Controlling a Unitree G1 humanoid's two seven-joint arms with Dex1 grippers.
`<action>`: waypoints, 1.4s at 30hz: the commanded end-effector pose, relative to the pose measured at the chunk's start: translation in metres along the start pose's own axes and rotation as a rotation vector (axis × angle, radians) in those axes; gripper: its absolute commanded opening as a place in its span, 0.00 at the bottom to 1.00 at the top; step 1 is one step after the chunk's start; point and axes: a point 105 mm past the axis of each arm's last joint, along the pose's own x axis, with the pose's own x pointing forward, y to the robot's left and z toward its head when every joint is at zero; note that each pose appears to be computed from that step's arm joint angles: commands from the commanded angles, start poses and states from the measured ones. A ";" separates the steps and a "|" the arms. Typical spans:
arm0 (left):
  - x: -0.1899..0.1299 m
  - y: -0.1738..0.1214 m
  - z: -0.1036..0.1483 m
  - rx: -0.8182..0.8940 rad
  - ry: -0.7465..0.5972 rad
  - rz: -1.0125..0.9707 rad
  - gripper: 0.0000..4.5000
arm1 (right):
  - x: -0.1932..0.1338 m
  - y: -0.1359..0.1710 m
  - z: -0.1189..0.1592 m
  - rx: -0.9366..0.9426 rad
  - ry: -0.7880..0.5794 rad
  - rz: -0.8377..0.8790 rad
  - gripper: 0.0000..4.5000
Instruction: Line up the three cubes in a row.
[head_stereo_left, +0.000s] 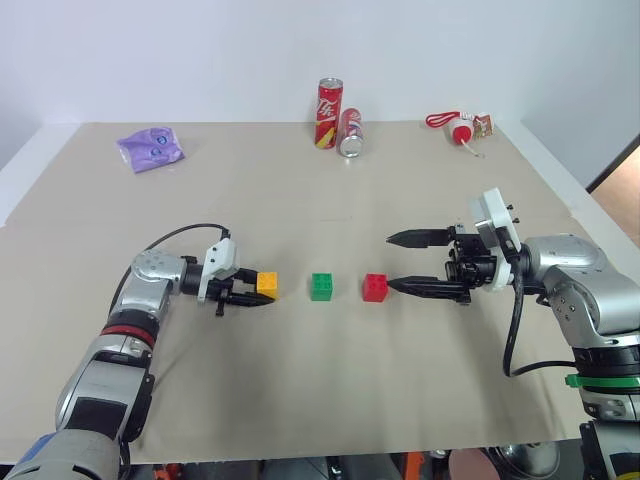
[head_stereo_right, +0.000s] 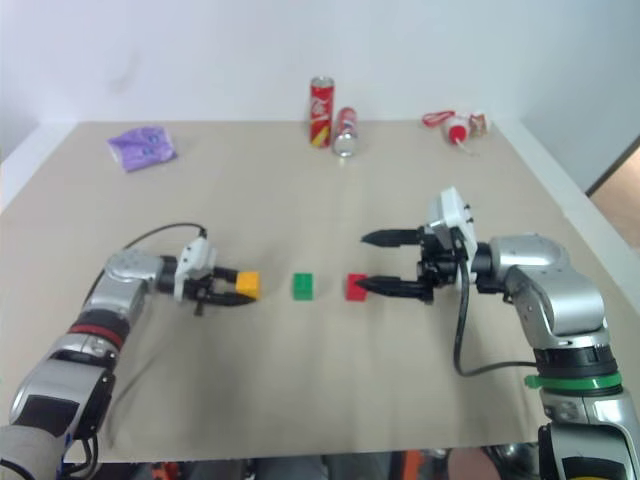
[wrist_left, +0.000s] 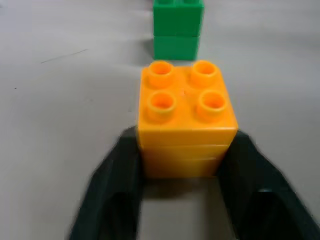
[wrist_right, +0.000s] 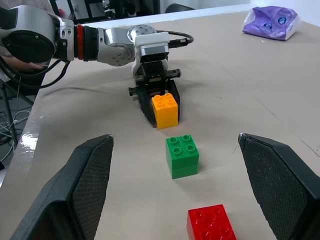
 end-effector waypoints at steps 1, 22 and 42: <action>-0.004 -0.001 -0.008 0.006 0.037 0.017 0.81 | -0.001 0.000 0.011 -0.049 -0.016 0.009 0.92; -0.103 -0.013 -0.010 -0.073 0.099 0.228 0.97 | 0.008 -0.012 0.021 -0.080 -0.027 0.075 0.92; -0.131 -0.014 0.019 -0.472 -0.378 1.404 0.97 | 0.002 -0.060 -0.006 0.064 -0.209 -0.378 0.92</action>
